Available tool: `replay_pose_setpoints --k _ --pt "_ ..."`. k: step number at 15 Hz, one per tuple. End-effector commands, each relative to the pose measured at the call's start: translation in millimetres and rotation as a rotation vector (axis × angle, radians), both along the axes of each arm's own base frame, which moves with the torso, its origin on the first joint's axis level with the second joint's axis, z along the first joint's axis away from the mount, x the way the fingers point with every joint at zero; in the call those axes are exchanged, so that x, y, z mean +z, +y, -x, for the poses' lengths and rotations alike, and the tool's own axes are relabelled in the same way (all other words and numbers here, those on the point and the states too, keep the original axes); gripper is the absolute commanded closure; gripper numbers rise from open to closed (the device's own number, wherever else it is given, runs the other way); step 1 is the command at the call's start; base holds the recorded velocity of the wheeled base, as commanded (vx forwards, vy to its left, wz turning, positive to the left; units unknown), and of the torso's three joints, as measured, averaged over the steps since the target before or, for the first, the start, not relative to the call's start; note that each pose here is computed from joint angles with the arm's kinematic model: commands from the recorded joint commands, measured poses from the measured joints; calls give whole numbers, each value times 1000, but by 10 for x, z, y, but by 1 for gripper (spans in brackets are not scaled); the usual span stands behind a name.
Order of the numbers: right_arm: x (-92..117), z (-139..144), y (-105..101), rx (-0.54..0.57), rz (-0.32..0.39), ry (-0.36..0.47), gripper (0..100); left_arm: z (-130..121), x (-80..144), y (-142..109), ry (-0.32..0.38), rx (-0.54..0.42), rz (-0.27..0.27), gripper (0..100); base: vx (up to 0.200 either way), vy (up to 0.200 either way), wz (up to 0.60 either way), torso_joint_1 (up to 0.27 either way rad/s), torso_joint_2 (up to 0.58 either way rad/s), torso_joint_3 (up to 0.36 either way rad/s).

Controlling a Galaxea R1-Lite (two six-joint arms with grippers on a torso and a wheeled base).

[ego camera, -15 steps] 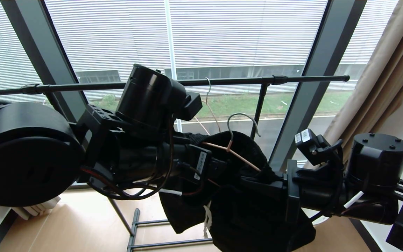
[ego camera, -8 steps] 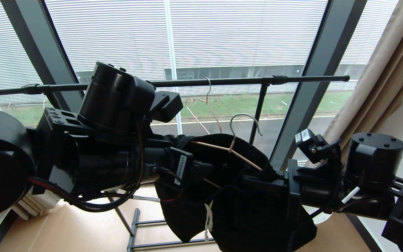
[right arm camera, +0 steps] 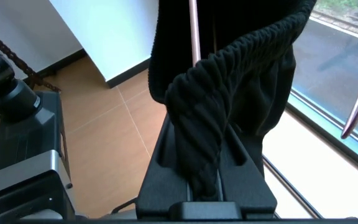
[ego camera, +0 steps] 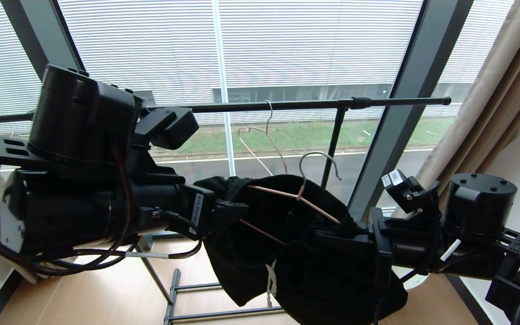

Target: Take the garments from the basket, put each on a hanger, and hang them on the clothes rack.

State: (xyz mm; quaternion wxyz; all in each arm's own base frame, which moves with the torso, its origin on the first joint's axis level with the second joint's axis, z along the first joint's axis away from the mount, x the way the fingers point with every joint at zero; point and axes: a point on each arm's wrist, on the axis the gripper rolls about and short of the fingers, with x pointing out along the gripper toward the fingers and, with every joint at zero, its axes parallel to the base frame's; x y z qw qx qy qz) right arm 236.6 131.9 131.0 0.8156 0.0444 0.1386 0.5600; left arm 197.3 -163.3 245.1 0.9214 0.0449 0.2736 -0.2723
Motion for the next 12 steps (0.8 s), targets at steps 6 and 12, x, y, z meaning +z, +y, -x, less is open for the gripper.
replay_pose_setpoints --k 6,12 --pt "-53 44 -151 152 -35 40 100 -246 128 873 -205 -387 -31 0 0 0 0 0 0 0" --pt "-67 119 -194 185 -58 -6 100 -629 -284 834 -357 -802 -100 0 0 0 0 0 0 0"
